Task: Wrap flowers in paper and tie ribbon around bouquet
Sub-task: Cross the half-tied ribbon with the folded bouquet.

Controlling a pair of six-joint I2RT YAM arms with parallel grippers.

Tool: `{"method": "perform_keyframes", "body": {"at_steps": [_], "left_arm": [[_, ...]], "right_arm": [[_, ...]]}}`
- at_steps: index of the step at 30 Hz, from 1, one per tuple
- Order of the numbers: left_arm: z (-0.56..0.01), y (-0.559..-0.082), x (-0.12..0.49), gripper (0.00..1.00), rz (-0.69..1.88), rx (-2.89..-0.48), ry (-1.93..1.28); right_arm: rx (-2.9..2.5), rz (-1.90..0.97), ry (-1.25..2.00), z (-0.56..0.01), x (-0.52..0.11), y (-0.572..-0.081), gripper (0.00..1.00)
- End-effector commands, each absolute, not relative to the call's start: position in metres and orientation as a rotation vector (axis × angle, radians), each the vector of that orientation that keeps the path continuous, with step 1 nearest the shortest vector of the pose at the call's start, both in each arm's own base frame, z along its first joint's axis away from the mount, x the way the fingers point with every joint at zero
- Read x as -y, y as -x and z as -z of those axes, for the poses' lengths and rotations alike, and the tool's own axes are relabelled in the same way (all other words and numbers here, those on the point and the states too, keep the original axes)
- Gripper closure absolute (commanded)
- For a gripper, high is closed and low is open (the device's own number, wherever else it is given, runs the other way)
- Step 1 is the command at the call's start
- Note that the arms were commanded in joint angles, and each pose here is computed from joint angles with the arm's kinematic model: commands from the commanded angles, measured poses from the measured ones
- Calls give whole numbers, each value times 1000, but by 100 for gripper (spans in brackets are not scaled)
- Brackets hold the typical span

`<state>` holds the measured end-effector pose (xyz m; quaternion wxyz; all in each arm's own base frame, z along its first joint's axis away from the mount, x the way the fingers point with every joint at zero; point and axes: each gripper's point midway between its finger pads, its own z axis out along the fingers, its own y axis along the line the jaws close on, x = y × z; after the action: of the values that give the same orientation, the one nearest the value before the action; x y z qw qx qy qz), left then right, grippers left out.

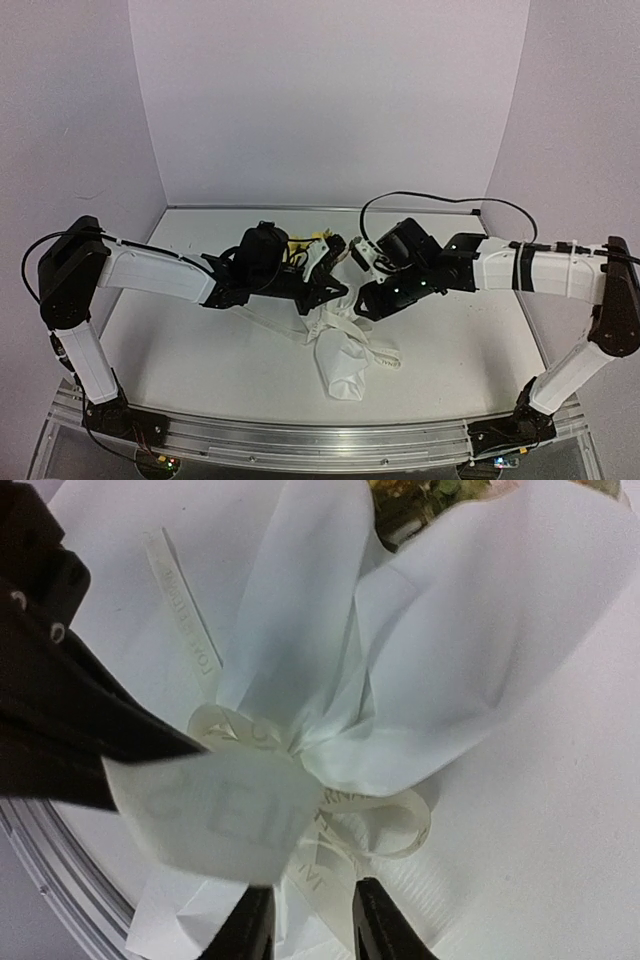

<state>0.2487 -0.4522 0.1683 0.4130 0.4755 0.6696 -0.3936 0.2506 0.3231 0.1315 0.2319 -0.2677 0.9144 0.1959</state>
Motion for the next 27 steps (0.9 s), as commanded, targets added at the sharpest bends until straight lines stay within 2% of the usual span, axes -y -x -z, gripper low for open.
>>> {"method": "perform_keyframes", "body": {"at_steps": [1, 6, 13, 22, 25, 27], "left_arm": [[-189, -256, 452, 100, 999, -1623, -1125], [-189, -256, 449, 100, 994, -1631, -1112], [-187, -256, 449, 100, 993, -1642, -1116], [-182, -257, 446, 100, 987, -1667, -1119], [-179, -256, 444, 100, 989, -1674, -1123], [-177, -255, 443, 100, 996, -1680, -1126]], "right_arm": [[-2458, -496, 717, -137, -296, -239, 56], [-2496, -456, 741, -109, -268, -219, 40], [-2529, -444, 790, -71, -258, -206, 39], [-2595, -352, 805, -41, -259, -211, 45], [-2619, -329, 777, -34, -263, -218, 52], [-2629, -362, 747, -37, -274, -223, 62]]}}
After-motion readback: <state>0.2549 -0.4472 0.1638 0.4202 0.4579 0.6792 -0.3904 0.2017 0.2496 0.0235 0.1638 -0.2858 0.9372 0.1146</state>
